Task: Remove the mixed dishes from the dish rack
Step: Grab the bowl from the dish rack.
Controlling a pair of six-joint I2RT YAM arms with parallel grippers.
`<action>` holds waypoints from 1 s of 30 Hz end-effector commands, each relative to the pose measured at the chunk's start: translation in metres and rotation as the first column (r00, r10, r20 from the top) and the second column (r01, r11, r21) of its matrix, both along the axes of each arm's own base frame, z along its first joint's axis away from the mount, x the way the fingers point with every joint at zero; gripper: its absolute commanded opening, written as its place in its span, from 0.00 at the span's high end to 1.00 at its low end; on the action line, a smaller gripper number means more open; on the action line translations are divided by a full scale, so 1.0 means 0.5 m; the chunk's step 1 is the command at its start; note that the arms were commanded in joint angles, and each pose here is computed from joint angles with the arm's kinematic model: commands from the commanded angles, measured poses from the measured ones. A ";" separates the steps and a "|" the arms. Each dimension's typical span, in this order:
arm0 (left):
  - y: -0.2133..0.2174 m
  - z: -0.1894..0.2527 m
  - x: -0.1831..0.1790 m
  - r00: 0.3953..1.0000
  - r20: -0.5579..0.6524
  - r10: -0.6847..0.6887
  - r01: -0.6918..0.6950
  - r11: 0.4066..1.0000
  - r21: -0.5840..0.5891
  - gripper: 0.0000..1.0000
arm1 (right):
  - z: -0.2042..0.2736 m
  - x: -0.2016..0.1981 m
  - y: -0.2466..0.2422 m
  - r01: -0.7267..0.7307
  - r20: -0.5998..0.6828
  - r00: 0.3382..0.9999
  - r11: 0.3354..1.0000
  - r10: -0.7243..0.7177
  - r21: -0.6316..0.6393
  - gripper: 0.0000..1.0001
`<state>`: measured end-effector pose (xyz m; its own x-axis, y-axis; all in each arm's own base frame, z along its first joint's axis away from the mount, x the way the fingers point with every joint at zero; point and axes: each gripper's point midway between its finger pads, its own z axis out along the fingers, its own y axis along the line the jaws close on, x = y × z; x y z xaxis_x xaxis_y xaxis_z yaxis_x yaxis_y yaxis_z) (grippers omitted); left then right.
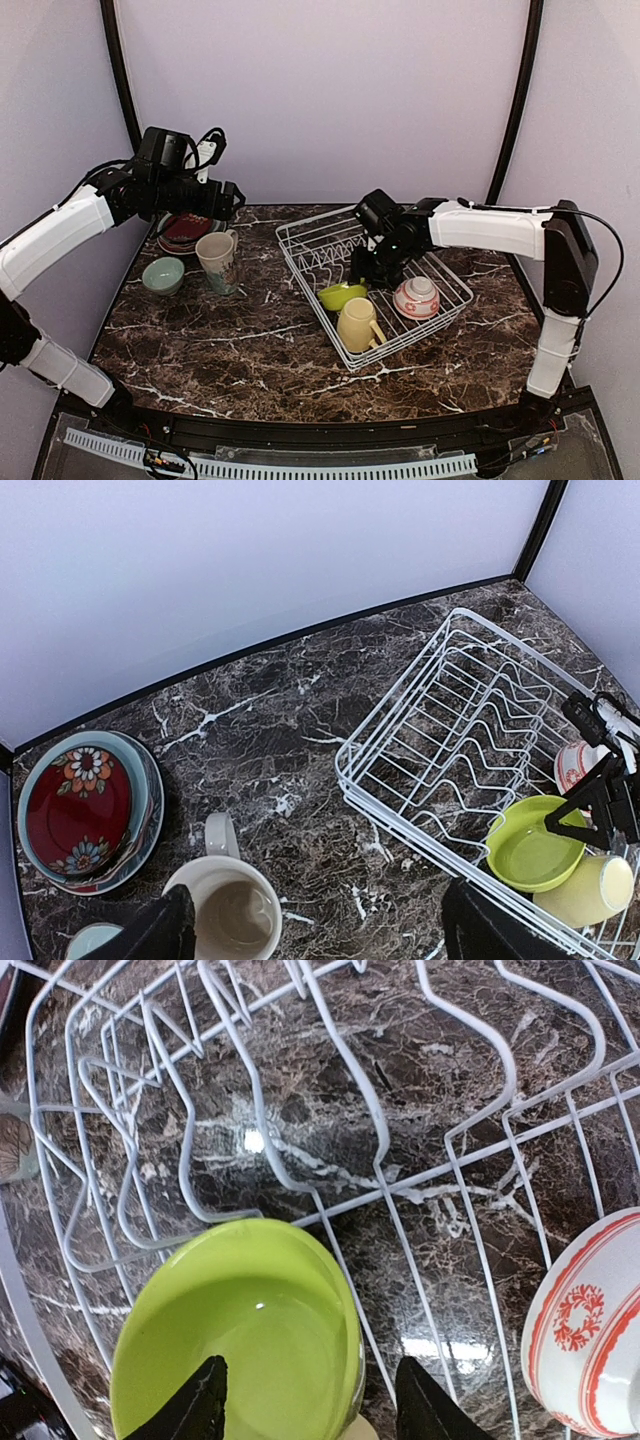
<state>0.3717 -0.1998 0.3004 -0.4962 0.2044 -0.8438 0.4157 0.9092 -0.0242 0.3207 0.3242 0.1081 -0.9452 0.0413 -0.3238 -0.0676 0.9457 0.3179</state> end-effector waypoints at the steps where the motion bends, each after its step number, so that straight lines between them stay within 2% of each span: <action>1: 0.000 0.004 0.000 1.000 -0.012 -0.001 0.001 1.000 -0.013 0.16 | -0.020 -0.015 -0.018 -0.050 -0.060 0.997 0.996 0.045 -0.074 0.49; 12: -0.003 0.003 -0.002 1.000 -0.018 -0.008 0.007 1.000 -0.018 0.16 | -0.022 -0.008 -0.046 -0.072 -0.065 0.996 0.993 0.065 -0.098 0.74; 15: -0.004 0.003 -0.002 1.000 -0.019 -0.008 0.008 1.000 -0.019 0.16 | -0.033 -0.004 -0.043 -0.090 -0.063 0.995 0.990 0.083 -0.109 0.74; 19: -0.005 0.000 -0.001 1.000 -0.023 -0.010 0.009 1.000 -0.019 0.16 | -0.042 0.006 -0.032 -0.104 -0.044 0.994 0.990 0.100 -0.099 0.61; 22: -0.006 -0.004 0.000 1.000 -0.029 -0.010 0.009 1.000 -0.017 0.16 | -0.049 0.015 -0.017 -0.112 -0.023 0.994 0.991 0.111 -0.069 0.60; 24: -0.007 -0.006 0.000 0.999 -0.032 -0.010 0.010 1.000 -0.016 0.16 | -0.053 0.018 -0.009 -0.116 -0.018 0.993 0.992 0.116 -0.051 0.63; 30: -0.009 -0.009 0.002 0.999 -0.039 -0.012 0.011 1.000 -0.016 0.16 | -0.055 0.023 -0.006 -0.123 0.004 0.992 0.992 0.123 -0.043 0.81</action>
<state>0.3734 -0.2048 0.2909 -0.5206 0.2025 -0.8294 0.4231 0.9050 -0.0447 0.3283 0.3175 0.0857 -0.9465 -0.0821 -0.3120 -0.1683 0.9507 0.2604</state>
